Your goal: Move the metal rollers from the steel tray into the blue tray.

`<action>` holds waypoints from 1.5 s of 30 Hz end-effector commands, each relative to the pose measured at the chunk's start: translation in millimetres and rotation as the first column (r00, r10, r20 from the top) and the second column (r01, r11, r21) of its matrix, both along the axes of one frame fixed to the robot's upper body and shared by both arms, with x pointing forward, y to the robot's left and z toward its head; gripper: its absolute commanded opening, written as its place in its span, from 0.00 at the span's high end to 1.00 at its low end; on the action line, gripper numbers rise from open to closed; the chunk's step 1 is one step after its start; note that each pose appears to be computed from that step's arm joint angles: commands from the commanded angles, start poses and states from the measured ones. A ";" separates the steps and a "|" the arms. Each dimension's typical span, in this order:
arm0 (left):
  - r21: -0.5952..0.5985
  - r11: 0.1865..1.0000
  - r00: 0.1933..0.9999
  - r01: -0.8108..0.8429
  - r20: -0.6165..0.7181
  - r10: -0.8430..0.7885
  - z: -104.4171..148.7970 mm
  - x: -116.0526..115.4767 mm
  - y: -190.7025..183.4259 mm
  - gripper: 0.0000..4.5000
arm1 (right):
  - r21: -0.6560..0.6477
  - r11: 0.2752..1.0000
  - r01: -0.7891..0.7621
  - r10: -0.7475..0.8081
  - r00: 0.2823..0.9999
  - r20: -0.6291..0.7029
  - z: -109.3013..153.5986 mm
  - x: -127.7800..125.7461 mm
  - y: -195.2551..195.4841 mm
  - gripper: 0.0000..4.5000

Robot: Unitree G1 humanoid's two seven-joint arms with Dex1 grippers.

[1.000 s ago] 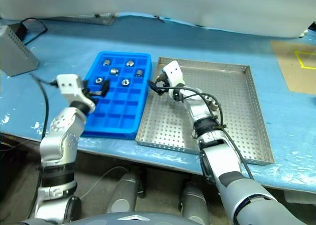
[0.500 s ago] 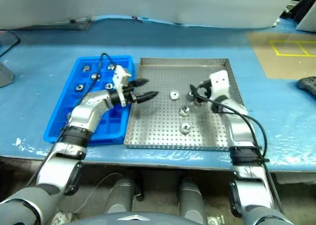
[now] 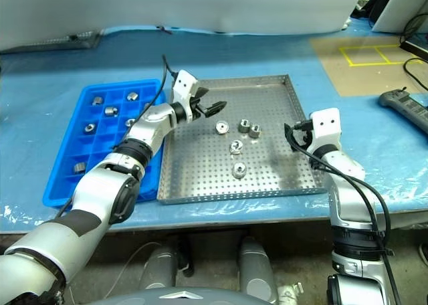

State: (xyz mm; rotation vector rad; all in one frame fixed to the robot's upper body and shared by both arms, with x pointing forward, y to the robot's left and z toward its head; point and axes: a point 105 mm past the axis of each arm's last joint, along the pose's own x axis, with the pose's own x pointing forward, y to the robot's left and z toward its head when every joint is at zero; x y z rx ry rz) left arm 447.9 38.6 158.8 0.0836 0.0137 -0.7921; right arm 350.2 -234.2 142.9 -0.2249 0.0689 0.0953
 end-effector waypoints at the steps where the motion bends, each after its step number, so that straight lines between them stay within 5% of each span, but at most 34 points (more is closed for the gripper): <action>1: -0.029 0.999 0.999 0.038 -0.021 -0.039 -2.5 -3.7 -9.5 0.01 | -0.004 1.000 0.002 -0.002 0.998 0.058 16.1 -3.7 1.5 0.00; 11: 0.064 0.988 0.986 0.141 -0.096 -0.134 -30.8 -17.8 -31.4 0.01 | 0.006 0.999 0.034 -0.034 0.997 0.070 16.5 -5.5 -2.3 0.00; 14: 0.204 0.970 0.988 0.132 -0.104 -0.113 -52.1 -20.6 -30.4 0.01 | 0.005 0.999 0.043 -0.043 0.996 0.075 16.8 -6.7 -3.9 0.00; 16: 0.227 0.969 0.993 0.097 -0.092 -0.078 -54.5 -18.2 -27.5 0.09 | 0.005 0.999 0.047 -0.048 0.995 0.083 18.2 -7.1 -4.4 0.00; 21: 0.095 0.994 0.996 0.048 -0.076 -0.041 -32.3 -10.4 -26.2 0.43 | 0.013 0.999 0.049 -0.050 0.994 0.099 21.4 -4.9 -3.1 0.00; 28: -0.254 0.967 1.000 0.016 -0.004 -0.018 30.7 0.5 -3.1 0.43 | 0.026 0.997 -0.069 0.066 0.994 0.090 17.7 21.5 28.7 0.00; 39: -0.348 0.879 0.920 -0.326 0.095 0.379 40.4 -15.4 85.6 0.43 | 0.024 0.940 -0.340 0.337 0.937 0.093 24.5 73.1 100.2 0.00; 45: -0.283 0.933 0.961 -0.221 0.099 0.257 36.0 -31.6 73.9 0.43 | 0.021 0.927 -0.375 0.371 0.923 0.101 24.1 80.7 112.5 0.00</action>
